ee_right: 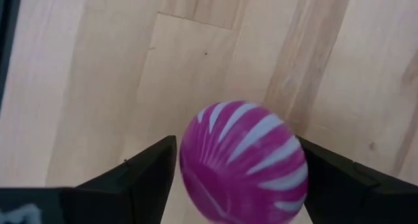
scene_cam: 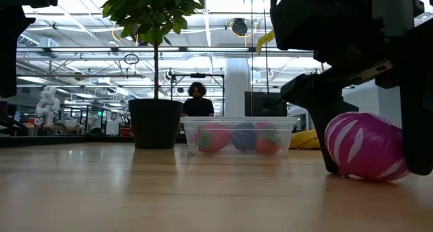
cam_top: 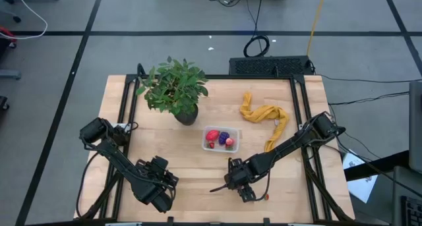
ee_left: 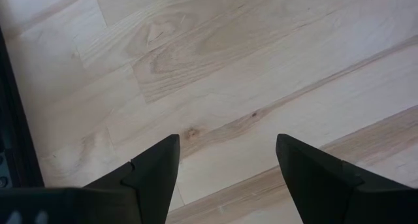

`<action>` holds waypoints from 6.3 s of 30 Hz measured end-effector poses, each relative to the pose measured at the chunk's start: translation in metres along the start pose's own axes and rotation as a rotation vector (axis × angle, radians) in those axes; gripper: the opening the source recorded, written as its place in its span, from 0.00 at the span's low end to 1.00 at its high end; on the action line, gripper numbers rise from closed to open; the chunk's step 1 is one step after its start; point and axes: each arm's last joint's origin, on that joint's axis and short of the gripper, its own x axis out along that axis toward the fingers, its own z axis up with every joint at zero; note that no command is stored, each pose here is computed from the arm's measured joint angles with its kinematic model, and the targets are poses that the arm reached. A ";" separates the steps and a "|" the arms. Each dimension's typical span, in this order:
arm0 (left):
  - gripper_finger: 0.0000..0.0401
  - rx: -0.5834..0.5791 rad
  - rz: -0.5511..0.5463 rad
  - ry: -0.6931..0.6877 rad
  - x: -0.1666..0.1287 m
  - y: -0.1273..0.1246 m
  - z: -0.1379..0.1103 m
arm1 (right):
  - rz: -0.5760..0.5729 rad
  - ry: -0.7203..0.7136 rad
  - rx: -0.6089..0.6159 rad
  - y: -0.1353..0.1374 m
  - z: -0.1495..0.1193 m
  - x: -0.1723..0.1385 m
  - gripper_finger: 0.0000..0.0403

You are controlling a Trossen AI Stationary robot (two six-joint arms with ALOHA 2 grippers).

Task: Pick and placing Produce into tupperware
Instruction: Put the onion into the bin, then put the strawberry into the bin

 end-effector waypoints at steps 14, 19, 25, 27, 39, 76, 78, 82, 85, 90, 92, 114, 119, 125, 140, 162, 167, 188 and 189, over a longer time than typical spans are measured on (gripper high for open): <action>0.64 0.002 0.000 0.000 0.000 0.000 0.000 | -0.001 -0.012 -0.005 -0.001 -0.001 0.002 0.56; 0.64 0.002 0.000 0.000 0.000 0.000 0.000 | 0.001 -0.015 -0.016 -0.001 -0.001 0.002 0.53; 0.64 0.002 0.000 0.000 0.000 0.000 0.000 | 0.000 -0.002 -0.031 0.000 0.003 -0.002 0.54; 0.64 0.001 0.000 0.000 0.000 0.000 0.000 | 0.001 -0.003 -0.048 0.002 0.007 -0.006 0.54; 0.64 0.005 0.000 0.000 0.000 0.000 0.000 | -0.150 0.033 -0.141 -0.014 0.032 -0.040 0.54; 0.64 0.022 -0.012 -0.033 0.000 0.000 0.001 | -0.370 0.032 -0.041 -0.159 0.039 -0.082 0.56; 0.64 0.021 -0.013 -0.033 0.000 0.000 0.001 | -0.372 0.023 -0.041 -0.159 0.040 -0.083 0.56; 0.64 0.022 -0.013 -0.033 0.000 0.000 0.001 | -0.376 -0.003 -0.041 -0.159 0.043 -0.083 0.56; 0.64 0.022 -0.013 -0.033 0.000 0.000 0.001 | -0.378 -0.021 -0.021 -0.158 0.044 -0.082 0.56; 0.64 0.022 -0.013 -0.033 0.000 0.000 0.001 | -0.377 -0.027 0.006 -0.158 0.044 -0.082 0.56; 0.64 0.022 -0.013 -0.033 0.000 0.000 0.001 | -0.377 -0.028 0.005 -0.158 0.044 -0.082 0.56; 0.64 0.022 -0.018 -0.045 0.000 0.000 0.001 | -0.372 0.017 -0.017 -0.160 0.027 -0.062 0.56; 0.64 0.022 -0.019 -0.046 0.000 -0.001 0.001 | -0.372 0.015 -0.016 -0.160 0.027 -0.062 0.56; 0.64 0.022 -0.019 -0.048 0.000 -0.001 0.001 | -0.373 0.014 -0.012 -0.160 0.027 -0.062 0.56; 0.64 0.023 -0.020 -0.048 0.000 -0.001 0.001 | -0.379 -0.026 0.025 -0.161 0.030 -0.062 0.56; 0.64 0.023 -0.019 -0.048 0.000 -0.001 0.001 | -0.374 -0.001 -0.155 -0.148 0.033 -0.058 0.63; 0.64 0.023 -0.019 -0.048 0.000 -0.001 0.001 | -0.376 -0.009 -0.149 -0.148 0.033 -0.058 0.63; 0.64 0.028 -0.020 -0.048 0.000 -0.001 0.001 | -0.359 -0.172 0.066 -0.102 0.014 -0.157 0.63; 0.64 0.028 -0.019 -0.049 0.000 0.000 0.001 | -0.350 -0.173 0.089 -0.095 0.010 -0.164 0.63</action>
